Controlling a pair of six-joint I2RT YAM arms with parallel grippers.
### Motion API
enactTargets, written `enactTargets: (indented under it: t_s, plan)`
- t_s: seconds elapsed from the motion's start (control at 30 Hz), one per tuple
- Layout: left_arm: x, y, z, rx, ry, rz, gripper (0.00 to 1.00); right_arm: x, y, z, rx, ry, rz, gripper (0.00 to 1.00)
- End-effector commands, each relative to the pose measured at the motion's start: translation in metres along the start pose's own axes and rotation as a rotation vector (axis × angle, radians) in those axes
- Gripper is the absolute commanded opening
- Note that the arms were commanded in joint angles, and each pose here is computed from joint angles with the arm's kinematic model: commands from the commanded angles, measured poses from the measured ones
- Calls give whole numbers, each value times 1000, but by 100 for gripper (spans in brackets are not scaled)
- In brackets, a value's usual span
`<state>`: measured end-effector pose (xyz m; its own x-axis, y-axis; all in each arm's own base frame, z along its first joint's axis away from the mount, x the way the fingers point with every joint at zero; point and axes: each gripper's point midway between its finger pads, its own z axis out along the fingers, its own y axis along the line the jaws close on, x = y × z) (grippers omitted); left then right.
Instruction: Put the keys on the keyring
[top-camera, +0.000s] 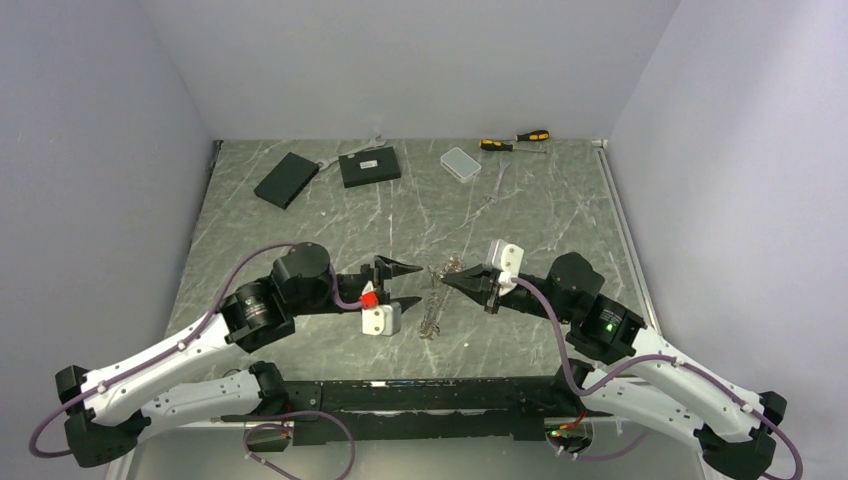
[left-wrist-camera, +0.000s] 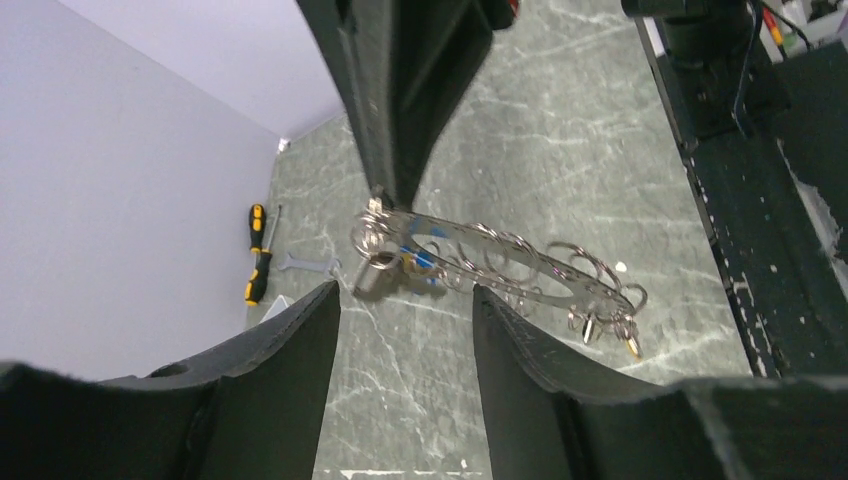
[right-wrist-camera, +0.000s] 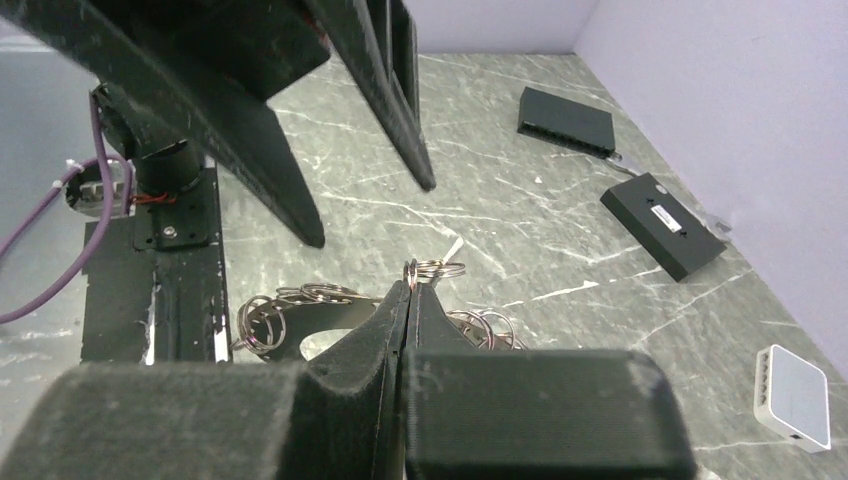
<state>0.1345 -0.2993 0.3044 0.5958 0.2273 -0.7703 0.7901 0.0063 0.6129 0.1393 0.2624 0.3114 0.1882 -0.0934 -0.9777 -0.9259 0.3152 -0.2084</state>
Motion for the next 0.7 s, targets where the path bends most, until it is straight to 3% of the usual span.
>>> enactTargets:
  t_s: [0.0,0.2,0.33,0.43,0.67]
  plan:
    - [-36,24,-9,-77,-88,-39,55,-49,2,-9,-30,-132,-62,0]
    - [-39,20,-1,-21,-90,-50,46,-52,6,-12,-48,-136,-64,0]
    - [-48,24,7,-15,-123,-118,47,-57,6,-15,-44,-151,-65,0]
    - [-52,25,12,9,-125,-127,39,-61,5,-18,-33,-167,-58,0]
    - [-54,16,20,63,-158,-152,38,-64,3,-21,-16,-190,-52,0]
